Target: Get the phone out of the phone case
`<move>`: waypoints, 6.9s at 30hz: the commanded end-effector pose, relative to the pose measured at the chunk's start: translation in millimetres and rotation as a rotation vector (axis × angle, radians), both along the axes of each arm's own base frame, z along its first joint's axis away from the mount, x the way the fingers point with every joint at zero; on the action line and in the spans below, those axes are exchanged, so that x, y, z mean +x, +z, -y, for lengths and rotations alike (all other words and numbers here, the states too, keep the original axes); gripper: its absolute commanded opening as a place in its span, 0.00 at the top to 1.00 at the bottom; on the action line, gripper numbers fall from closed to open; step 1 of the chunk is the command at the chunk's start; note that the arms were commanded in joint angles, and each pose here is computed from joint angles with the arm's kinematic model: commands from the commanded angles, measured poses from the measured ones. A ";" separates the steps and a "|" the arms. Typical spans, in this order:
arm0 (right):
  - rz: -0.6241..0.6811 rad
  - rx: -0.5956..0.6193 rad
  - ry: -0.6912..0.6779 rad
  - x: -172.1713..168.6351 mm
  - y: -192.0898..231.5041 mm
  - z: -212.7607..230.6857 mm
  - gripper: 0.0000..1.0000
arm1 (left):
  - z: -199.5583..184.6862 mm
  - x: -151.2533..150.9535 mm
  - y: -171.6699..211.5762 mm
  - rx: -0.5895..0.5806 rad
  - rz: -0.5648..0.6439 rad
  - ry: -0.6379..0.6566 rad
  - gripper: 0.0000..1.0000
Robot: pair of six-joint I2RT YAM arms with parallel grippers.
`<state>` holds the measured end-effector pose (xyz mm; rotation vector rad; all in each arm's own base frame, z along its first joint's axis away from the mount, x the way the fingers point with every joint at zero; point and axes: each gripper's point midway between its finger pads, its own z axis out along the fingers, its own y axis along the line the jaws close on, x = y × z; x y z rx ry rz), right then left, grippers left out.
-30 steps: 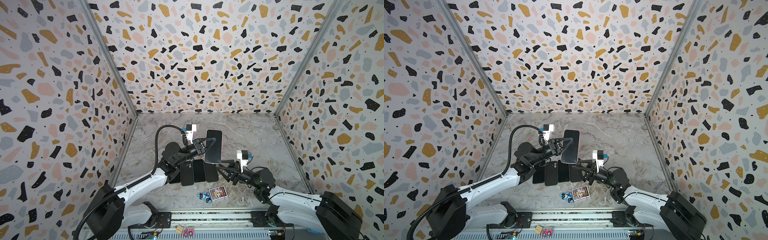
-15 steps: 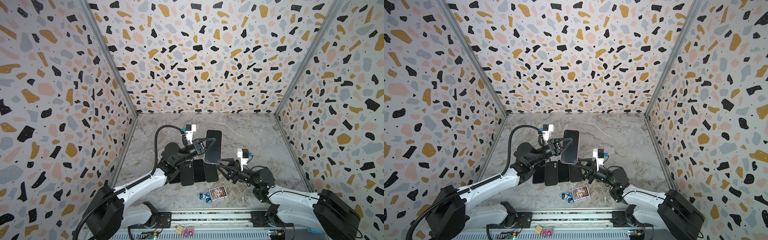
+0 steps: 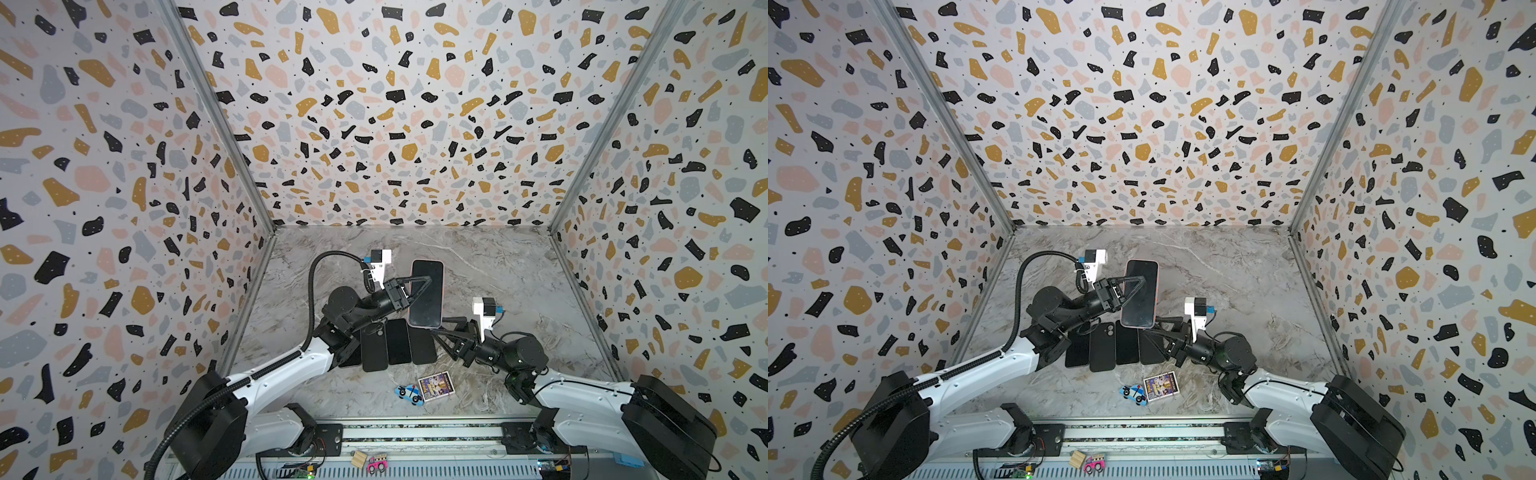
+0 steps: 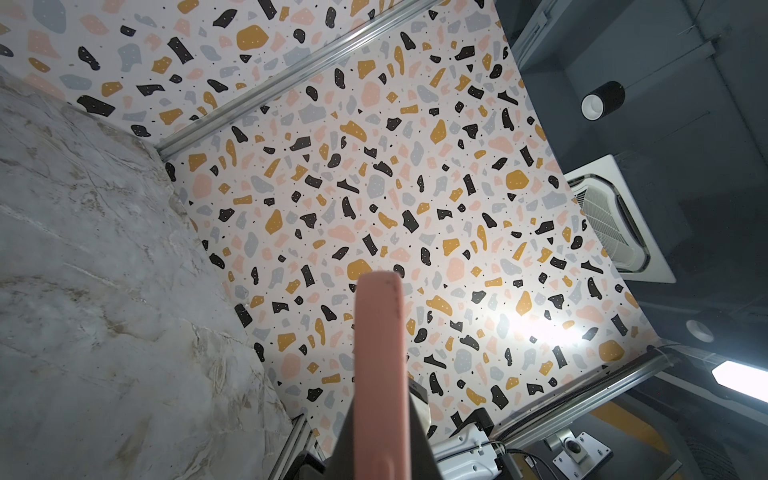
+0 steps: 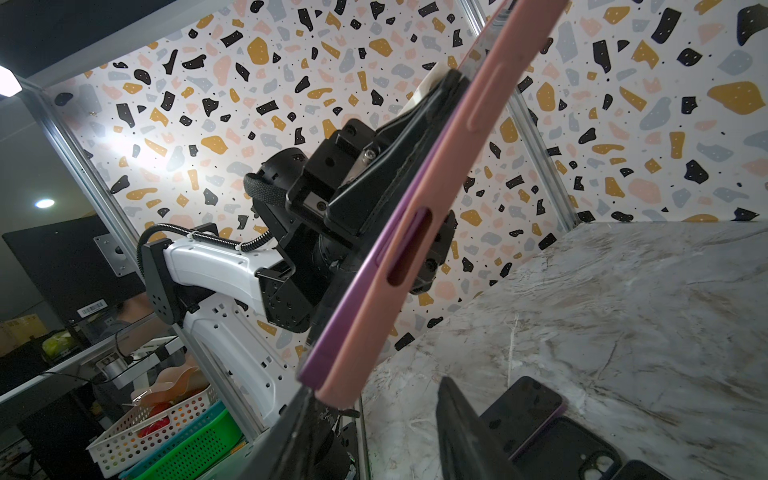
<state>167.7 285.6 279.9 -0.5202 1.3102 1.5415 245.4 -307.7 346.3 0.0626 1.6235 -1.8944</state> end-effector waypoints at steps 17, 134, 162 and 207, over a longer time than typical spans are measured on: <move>-0.009 0.109 0.007 13.2 28.1 8.2 0.65 | 1.0 -26.2 22.0 -0.085 0.104 -0.046 1.00; -0.444 0.059 -0.121 15.1 -33.4 55.4 1.00 | 53.4 -47.9 -80.7 1.413 1.217 0.464 0.49; -0.441 0.058 -0.129 13.9 -31.5 57.9 1.00 | 66.0 -58.5 -91.3 1.333 1.244 0.389 0.96; -0.574 -0.350 -0.838 81.4 -76.5 182.9 1.00 | 62.1 -44.1 -131.1 1.614 1.087 0.301 1.00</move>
